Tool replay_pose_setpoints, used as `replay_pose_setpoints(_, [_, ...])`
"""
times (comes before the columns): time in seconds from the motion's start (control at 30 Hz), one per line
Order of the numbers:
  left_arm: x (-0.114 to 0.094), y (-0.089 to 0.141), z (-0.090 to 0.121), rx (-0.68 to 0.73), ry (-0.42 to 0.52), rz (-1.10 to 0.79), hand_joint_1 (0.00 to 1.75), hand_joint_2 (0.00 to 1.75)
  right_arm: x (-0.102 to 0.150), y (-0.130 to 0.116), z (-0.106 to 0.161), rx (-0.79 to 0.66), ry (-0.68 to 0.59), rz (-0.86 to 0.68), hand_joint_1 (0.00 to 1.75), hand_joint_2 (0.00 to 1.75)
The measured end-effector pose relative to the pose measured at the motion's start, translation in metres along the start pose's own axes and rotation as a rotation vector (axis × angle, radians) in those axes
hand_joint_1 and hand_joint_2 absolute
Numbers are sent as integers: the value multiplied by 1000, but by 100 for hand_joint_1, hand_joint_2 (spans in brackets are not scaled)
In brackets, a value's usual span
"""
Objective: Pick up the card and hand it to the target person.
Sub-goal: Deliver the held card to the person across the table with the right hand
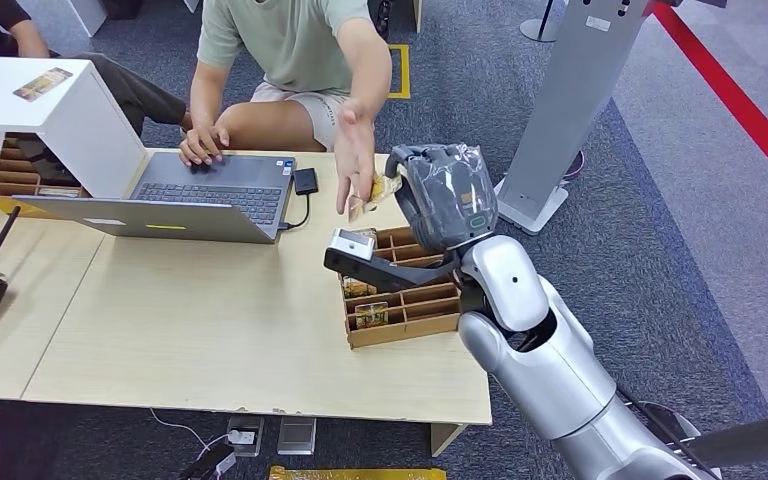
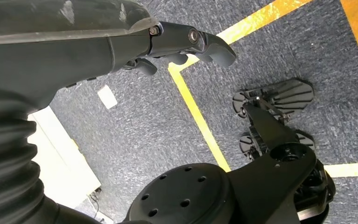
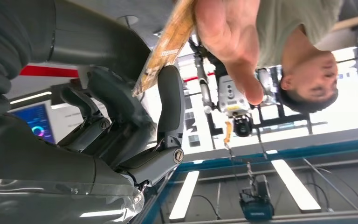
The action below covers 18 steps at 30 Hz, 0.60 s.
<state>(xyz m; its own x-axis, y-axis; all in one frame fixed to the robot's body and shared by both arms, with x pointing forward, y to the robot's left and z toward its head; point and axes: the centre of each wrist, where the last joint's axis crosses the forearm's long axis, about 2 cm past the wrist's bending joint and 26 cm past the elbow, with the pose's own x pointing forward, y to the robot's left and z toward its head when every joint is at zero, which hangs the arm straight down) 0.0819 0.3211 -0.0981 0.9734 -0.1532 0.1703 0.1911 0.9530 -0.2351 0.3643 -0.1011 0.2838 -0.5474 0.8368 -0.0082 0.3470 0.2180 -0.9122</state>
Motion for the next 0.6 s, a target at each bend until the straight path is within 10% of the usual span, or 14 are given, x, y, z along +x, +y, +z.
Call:
replay_pose_setpoints(0.1, [0,1,0,1,3,0,0,175,-3,4,1,18,50,27,130,175])
replay_pose_setpoints(0.17, [0,1,0,2,4,1,0,175,-6,7,1,29,83,42,46,175])
replay_pose_setpoints(0.23, [-1,2,0,5,5,1,0,175,-8,9,2,37,107,53,0,175])
replay_pose_setpoints(0.6, [-2,4,1,2,11,-15,0,175,-15,19,18,146,178,-94,0,175])
